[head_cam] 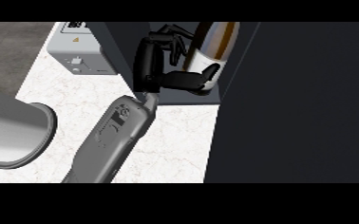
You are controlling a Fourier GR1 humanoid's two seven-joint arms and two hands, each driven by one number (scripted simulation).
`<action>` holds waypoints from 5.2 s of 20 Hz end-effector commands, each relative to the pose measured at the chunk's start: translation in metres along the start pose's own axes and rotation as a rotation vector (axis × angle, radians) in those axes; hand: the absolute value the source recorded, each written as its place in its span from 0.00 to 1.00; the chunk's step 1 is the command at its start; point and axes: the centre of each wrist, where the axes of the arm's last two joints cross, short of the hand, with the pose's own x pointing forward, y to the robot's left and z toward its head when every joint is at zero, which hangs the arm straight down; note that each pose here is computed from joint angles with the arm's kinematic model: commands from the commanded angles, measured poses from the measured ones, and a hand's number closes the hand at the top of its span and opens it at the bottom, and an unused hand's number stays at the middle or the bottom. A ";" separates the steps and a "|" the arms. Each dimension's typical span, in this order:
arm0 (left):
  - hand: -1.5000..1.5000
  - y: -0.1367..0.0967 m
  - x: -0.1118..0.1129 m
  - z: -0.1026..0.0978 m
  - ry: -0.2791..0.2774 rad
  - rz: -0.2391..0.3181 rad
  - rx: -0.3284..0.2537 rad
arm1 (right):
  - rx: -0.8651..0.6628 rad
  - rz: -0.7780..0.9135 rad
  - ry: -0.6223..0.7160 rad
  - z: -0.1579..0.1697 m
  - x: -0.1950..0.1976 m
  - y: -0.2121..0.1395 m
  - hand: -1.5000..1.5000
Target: Pick up the wine, place it into the cabinet and close the cabinet
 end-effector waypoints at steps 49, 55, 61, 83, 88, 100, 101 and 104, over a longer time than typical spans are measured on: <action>1.00 0.043 -0.127 -0.009 0.114 -0.118 0.172 | 0.112 -0.064 -0.020 -0.004 0.000 -0.002 0.00; 1.00 0.041 -0.119 -0.023 0.093 -0.167 0.187 | 0.123 -0.062 -0.021 0.000 -0.001 0.000 0.00; 1.00 0.053 -0.122 -0.022 0.108 -0.346 0.224 | 0.120 -0.084 -0.043 0.000 -0.005 0.007 0.00; 1.00 0.058 -0.140 0.000 0.264 -0.079 0.294 | 0.147 -0.085 -0.044 -0.006 -0.005 0.009 0.00; 1.00 0.065 -0.149 0.014 0.319 -0.009 0.312 | 0.173 -0.084 -0.058 -0.012 -0.003 0.016 0.00; 1.00 0.080 -0.170 0.050 0.360 0.057 0.326 | 0.196 -0.096 -0.066 -0.017 -0.005 0.012 0.00; 1.00 0.082 -0.174 0.056 0.365 0.040 0.331 | 0.211 -0.120 -0.069 -0.013 -0.005 0.015 0.00; 1.00 0.079 -0.170 0.050 0.375 0.031 0.322 | 0.217 -0.127 -0.050 -0.016 -0.007 0.017 0.00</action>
